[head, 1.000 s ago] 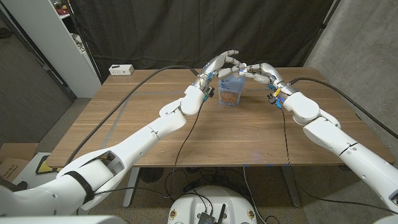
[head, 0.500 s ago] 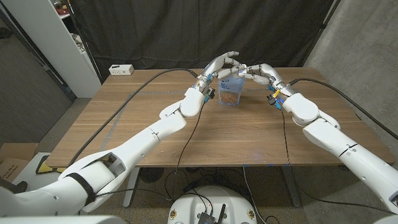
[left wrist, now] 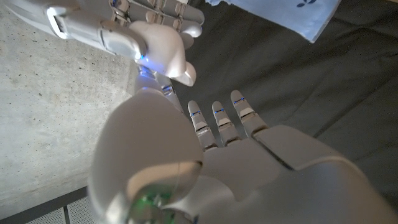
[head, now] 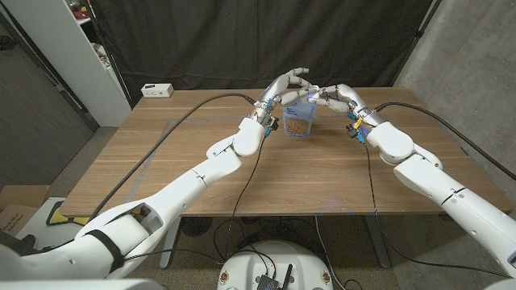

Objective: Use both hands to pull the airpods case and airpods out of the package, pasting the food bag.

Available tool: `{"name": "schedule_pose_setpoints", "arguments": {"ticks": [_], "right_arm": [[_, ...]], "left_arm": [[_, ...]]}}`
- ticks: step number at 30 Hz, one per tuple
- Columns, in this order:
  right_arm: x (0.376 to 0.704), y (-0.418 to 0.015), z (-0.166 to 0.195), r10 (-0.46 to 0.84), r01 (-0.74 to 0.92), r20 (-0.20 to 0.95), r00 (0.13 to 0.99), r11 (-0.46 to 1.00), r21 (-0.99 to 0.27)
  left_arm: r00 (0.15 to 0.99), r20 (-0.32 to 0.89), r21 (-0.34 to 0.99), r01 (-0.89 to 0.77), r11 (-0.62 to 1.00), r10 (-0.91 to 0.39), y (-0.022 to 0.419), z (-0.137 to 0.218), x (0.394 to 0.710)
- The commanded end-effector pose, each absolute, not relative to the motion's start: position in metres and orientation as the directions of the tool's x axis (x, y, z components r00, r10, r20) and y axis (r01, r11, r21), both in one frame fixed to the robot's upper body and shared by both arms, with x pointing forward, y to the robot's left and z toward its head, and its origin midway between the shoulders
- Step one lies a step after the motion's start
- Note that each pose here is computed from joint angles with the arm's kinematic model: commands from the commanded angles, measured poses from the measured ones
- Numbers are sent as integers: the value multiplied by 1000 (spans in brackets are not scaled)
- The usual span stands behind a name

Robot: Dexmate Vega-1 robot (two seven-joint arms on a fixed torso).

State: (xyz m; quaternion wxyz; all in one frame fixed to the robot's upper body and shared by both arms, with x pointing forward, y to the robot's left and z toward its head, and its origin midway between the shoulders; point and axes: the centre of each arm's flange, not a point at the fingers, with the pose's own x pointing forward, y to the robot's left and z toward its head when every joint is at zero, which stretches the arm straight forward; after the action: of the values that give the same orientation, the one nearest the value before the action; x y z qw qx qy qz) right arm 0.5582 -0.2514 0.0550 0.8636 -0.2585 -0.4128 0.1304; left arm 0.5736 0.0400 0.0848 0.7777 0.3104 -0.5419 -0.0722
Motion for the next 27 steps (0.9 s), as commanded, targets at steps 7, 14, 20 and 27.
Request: {"name": "schedule_pose_setpoints", "arguments": {"ticks": [7, 14, 20, 27], "right_arm": [[559, -258, 50, 412, 18, 651, 638, 837, -547], [562, -259, 49, 392, 36, 652, 649, 841, -540], [565, -257, 50, 383, 43, 653, 653, 842, -537], [569, -254, 52, 378, 47, 649, 660, 842, -538]], "left_arm": [[346, 847, 506, -297, 810, -403, 49, 88, 559], [366, 840, 503, -251, 827, -400, 56, 89, 557], [394, 829, 494, -179, 851, -398, 67, 91, 556], [440, 809, 480, -111, 870, -390, 82, 90, 554]]}}
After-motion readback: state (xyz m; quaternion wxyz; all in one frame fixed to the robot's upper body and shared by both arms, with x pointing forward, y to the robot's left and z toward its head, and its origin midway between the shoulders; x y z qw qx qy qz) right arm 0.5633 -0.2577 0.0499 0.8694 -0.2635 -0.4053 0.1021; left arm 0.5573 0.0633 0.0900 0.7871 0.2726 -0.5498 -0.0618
